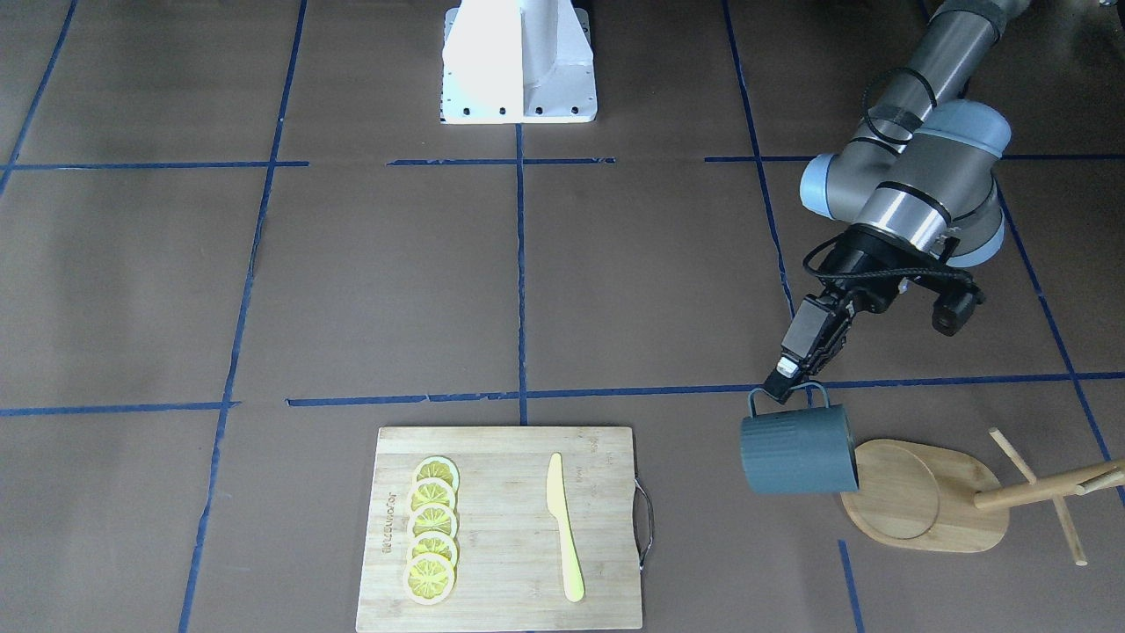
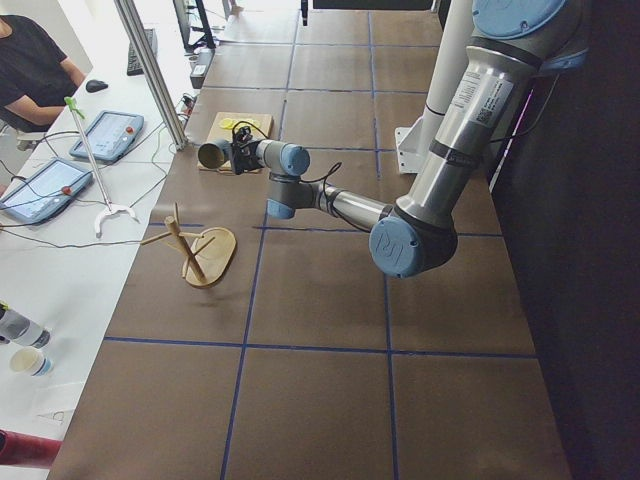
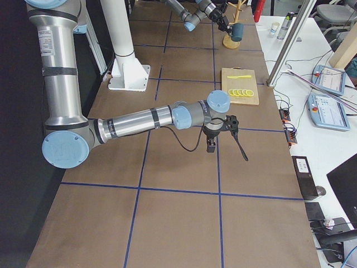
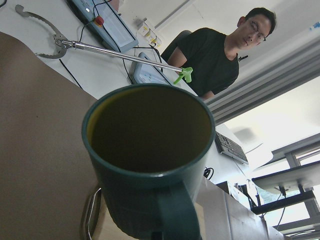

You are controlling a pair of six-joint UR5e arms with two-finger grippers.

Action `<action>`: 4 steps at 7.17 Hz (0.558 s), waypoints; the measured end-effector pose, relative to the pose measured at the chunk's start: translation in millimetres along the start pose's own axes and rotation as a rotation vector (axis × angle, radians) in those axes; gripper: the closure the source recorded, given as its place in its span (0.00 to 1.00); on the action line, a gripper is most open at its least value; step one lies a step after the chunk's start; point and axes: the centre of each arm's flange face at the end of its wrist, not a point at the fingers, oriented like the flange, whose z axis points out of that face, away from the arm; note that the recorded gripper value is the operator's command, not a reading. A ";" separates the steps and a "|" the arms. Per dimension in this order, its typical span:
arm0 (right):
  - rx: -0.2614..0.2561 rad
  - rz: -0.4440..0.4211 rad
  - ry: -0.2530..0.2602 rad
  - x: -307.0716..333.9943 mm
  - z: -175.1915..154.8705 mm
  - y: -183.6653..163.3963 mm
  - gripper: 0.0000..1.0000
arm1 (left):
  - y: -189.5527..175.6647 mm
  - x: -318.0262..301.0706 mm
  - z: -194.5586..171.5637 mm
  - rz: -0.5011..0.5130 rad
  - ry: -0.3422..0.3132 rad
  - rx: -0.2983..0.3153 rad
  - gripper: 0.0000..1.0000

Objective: Hang cup on storage rack
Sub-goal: 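Raise the mug with the left gripper and hook its handle onto a stand peg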

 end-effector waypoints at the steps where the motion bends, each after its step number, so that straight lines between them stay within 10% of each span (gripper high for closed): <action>1: 0.000 -0.001 0.000 -0.2 -0.3 0.6 0.00 | -22.5 -2.4 -9.0 -0.126 0.034 0.019 1.00; 4: 0.003 -0.003 -0.001 -0.9 -1.5 2.7 0.00 | -87.3 -13.6 -35.3 -0.461 0.111 0.076 1.00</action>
